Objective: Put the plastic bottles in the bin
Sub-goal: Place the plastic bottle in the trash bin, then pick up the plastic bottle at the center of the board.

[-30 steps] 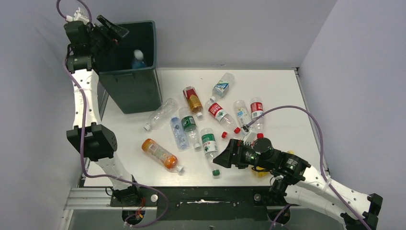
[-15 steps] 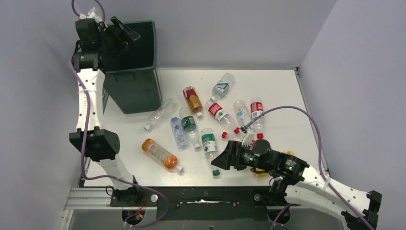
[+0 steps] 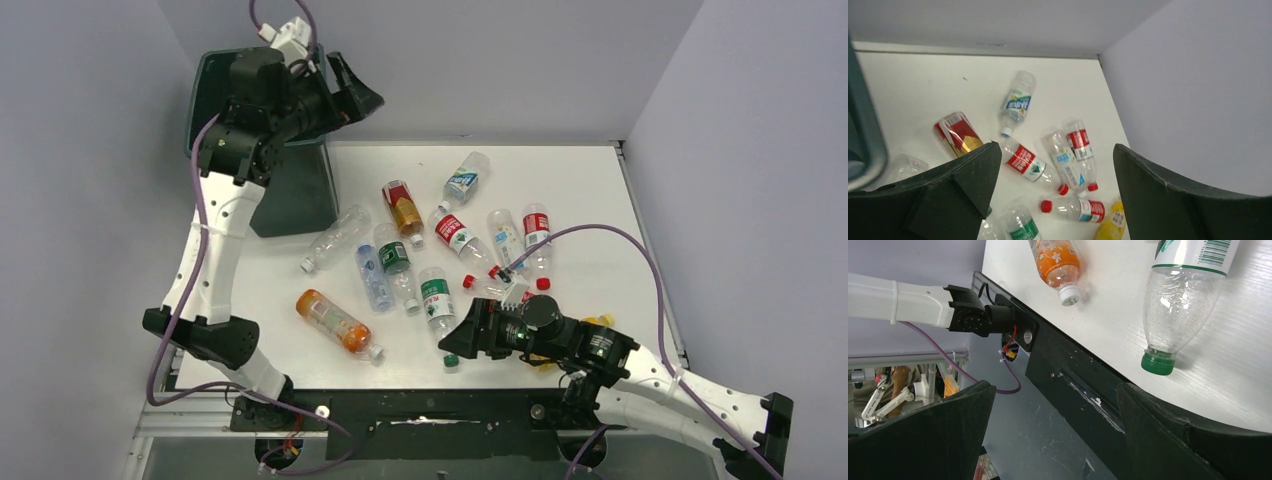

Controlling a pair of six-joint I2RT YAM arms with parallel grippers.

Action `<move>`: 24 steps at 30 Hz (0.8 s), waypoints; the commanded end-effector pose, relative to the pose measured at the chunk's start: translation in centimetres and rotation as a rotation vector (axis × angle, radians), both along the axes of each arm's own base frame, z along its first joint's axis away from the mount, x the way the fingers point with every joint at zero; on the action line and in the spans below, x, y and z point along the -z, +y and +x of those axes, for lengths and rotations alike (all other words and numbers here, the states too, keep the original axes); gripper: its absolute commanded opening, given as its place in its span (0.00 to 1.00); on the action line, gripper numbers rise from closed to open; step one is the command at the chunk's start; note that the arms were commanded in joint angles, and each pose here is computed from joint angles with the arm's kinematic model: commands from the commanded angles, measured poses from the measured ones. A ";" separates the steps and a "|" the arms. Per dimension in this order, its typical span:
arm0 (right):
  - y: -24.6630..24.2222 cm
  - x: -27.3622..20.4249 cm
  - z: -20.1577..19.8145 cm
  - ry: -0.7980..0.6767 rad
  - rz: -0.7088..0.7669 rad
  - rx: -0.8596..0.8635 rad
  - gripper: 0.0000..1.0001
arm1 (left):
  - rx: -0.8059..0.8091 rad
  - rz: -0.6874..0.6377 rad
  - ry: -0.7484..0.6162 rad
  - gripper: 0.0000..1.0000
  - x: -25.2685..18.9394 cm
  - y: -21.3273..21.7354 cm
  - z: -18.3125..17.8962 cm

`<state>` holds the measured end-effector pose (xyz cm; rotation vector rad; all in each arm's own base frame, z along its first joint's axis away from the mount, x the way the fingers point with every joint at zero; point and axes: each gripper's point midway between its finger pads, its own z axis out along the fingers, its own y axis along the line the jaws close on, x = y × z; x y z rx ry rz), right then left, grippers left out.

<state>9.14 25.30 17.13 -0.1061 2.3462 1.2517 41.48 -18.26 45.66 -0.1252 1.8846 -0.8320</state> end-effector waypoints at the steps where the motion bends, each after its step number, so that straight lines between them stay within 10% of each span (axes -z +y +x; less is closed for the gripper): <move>1: 0.8 -1.4 0.4 -0.036 0.048 0.009 0.98 | 0.052 0.074 0.000 0.83 1.2 -2.8 -3.0; 24: -2.9 2.5 0.9 0.029 -0.141 0.163 0.98 | 0.252 0.298 0.289 0.84 17.2 -6.6 -16.6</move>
